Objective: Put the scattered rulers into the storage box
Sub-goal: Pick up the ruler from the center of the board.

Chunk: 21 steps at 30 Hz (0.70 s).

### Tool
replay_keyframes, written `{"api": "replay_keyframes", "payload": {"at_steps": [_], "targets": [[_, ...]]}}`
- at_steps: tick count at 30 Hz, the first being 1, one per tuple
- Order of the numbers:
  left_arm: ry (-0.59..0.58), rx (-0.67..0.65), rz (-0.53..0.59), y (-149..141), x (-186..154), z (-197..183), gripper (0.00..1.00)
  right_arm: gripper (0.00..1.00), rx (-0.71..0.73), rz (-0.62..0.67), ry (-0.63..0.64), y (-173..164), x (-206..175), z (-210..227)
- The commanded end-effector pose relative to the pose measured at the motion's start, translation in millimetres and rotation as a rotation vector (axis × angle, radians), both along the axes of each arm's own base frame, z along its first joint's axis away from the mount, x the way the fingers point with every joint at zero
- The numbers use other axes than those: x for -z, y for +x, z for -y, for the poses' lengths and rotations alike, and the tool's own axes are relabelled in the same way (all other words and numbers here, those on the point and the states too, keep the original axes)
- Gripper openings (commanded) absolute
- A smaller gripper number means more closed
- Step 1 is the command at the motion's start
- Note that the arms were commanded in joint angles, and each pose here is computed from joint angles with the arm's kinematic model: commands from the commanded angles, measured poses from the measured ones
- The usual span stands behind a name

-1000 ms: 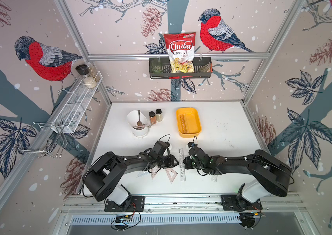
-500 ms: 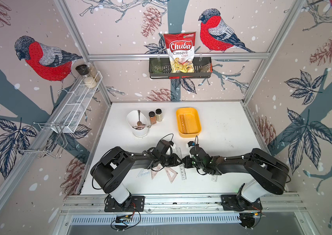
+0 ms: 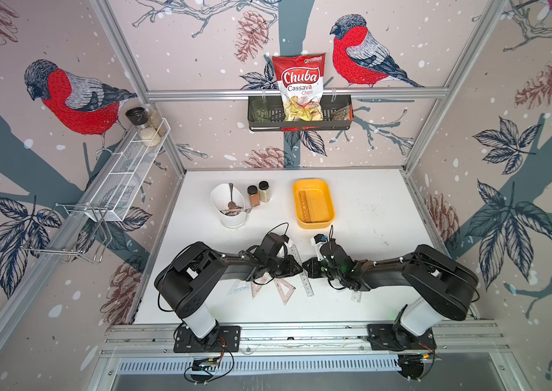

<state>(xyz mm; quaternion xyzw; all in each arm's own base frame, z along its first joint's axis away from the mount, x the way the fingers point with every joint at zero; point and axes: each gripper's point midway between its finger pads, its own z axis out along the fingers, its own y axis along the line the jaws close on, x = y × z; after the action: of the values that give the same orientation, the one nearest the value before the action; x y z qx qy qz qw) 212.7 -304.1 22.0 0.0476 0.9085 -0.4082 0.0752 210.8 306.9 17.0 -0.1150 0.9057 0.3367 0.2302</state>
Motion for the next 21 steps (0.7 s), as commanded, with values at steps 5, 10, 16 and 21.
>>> {"api": "replay_keyframes", "payload": {"at_steps": [5,10,16,21], "targets": [[0.063,-0.032,-0.009,3.2,12.9,-6.6,0.16,0.00,-0.009,-0.098,-0.056,-15.2,19.8,15.0],[0.064,-0.031,-0.012,3.7,14.5,-5.9,0.06,0.00,-0.013,-0.103,-0.057,-14.6,18.6,16.3],[0.047,-0.034,-0.003,5.2,3.3,-3.6,0.00,0.07,0.007,-0.049,-0.023,-2.6,-14.5,25.0],[-0.041,-0.034,0.027,12.0,-33.2,8.7,0.00,0.19,-0.030,0.006,0.079,-4.4,-59.3,30.1]]}}
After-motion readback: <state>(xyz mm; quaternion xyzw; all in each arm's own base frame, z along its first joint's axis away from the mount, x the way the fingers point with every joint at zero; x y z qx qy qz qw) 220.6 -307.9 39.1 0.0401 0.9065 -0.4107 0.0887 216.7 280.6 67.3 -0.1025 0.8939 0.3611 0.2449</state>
